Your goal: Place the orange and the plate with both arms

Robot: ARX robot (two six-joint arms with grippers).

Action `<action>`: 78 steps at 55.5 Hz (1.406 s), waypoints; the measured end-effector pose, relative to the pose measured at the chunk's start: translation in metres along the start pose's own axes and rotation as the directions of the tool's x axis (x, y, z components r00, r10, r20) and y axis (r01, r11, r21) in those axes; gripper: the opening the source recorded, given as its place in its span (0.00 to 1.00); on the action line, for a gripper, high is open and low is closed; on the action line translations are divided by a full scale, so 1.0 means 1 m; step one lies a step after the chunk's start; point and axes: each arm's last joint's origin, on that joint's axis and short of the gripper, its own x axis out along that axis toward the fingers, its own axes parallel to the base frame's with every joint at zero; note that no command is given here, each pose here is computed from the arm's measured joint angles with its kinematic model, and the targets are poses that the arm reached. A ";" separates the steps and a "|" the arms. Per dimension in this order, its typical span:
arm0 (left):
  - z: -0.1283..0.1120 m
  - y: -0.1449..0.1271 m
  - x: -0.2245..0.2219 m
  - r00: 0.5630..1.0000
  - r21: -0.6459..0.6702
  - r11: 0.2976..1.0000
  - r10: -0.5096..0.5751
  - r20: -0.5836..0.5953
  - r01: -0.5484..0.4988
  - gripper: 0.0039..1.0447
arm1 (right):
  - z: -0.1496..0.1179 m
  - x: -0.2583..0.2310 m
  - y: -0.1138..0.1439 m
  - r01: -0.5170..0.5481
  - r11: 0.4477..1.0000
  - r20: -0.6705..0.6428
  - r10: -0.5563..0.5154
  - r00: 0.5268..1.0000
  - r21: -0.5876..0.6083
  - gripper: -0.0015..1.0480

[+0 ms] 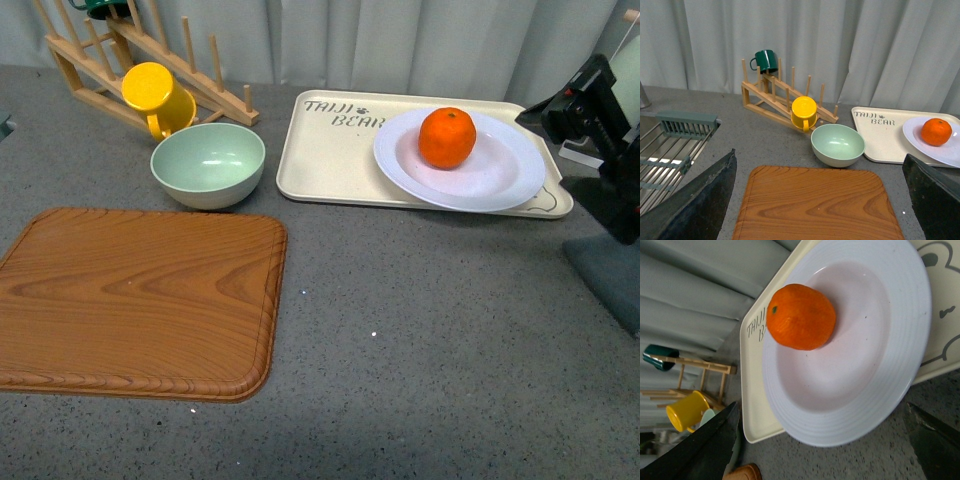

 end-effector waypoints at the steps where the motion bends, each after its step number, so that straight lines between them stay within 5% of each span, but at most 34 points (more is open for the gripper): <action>1: 0.000 0.000 0.000 1.000 0.000 1.000 0.000 0.000 0.000 0.94 | -0.001 -0.007 0.005 0.017 0.999 0.006 -0.016 1.000 -0.048 0.91; 13: 0.000 0.000 0.000 1.000 0.000 1.000 0.000 0.000 0.000 0.94 | -0.012 -0.087 0.041 0.038 0.888 0.043 -0.021 0.999 -0.459 0.91; 18: 0.000 0.000 0.000 1.000 0.000 1.000 0.000 0.000 0.000 0.94 | -0.018 -0.117 0.044 0.059 0.844 0.062 -0.031 0.998 -0.533 0.91; 53: 0.000 0.000 0.000 1.000 0.000 1.000 0.000 0.000 0.000 0.94 | -0.059 -0.219 0.041 0.208 0.696 0.247 -0.046 0.968 -0.687 0.91; 64: 0.000 0.000 0.000 1.000 0.000 1.000 0.002 0.000 -0.002 0.94 | -0.060 -0.224 0.035 0.332 0.713 0.519 0.053 0.853 -0.618 0.60; 78: 0.000 0.000 0.000 1.000 0.000 1.000 0.002 0.000 -0.002 0.94 | -0.056 -0.235 0.027 0.334 0.717 0.529 0.056 0.847 -0.611 0.19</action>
